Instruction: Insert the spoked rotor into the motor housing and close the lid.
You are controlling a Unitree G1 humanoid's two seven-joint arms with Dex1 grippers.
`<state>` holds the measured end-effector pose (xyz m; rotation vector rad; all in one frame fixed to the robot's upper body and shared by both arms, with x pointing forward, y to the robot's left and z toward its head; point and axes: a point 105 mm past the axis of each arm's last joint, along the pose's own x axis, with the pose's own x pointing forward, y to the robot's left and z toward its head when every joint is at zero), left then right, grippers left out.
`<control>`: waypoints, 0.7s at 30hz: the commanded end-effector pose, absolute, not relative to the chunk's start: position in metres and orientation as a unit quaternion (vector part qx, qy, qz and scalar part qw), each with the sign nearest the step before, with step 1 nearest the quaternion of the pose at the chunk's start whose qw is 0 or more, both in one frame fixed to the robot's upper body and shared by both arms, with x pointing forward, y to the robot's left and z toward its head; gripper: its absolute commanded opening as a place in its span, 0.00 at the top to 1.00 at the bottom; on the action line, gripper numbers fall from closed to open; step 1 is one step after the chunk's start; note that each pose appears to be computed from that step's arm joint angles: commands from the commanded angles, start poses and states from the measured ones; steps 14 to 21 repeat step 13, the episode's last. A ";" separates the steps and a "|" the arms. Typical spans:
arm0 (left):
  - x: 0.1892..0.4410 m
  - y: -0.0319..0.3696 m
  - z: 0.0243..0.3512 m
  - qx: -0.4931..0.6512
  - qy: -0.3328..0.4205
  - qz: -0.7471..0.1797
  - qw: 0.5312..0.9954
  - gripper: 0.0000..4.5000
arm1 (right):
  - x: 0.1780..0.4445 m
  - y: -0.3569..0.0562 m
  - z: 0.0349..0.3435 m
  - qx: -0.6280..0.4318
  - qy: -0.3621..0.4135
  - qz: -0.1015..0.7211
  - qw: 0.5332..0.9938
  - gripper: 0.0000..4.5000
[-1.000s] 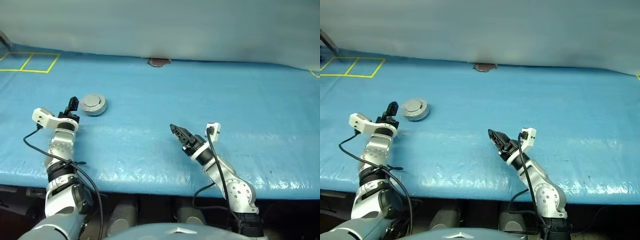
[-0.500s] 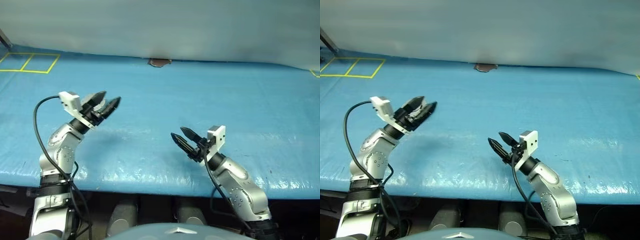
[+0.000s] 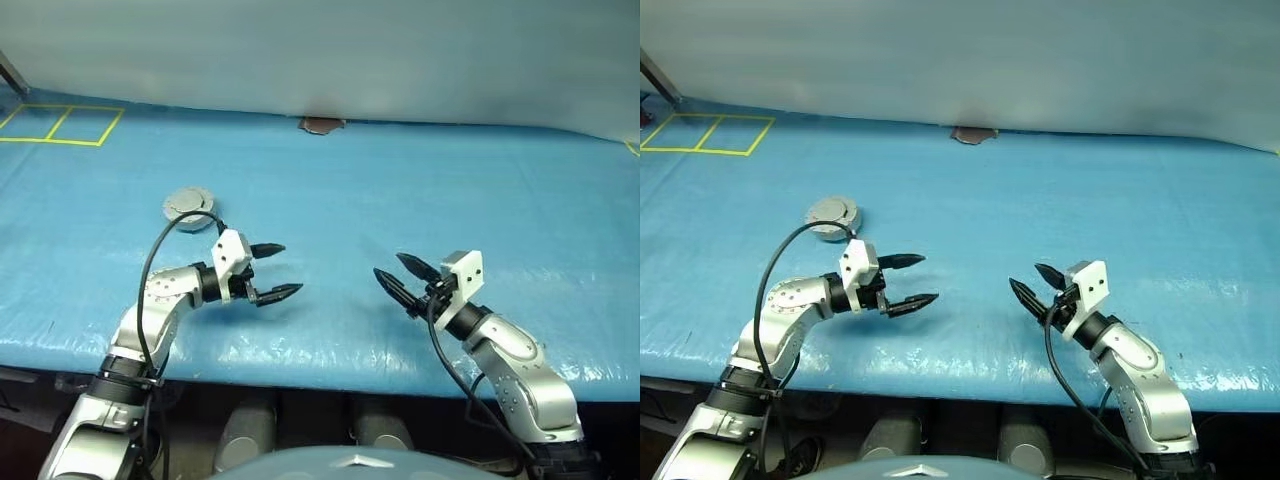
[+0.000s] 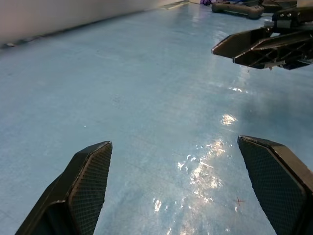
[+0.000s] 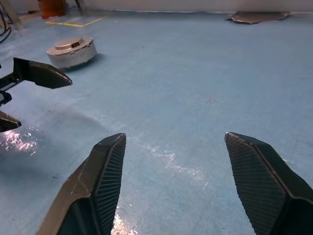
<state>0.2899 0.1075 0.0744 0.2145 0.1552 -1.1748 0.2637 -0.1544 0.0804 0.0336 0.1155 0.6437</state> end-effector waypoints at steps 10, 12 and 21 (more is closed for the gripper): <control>0.286 0.101 0.077 0.126 0.054 -0.581 0.802 0.00 | 0.252 -0.143 0.090 -0.028 0.051 0.355 0.933 0.01; 0.287 0.100 0.077 0.121 0.053 -0.580 0.804 0.00 | 0.252 -0.142 0.090 -0.028 0.049 0.353 0.934 0.01; 0.288 0.100 0.078 0.121 0.053 -0.579 0.805 0.00 | 0.253 -0.142 0.090 -0.028 0.048 0.352 0.934 0.01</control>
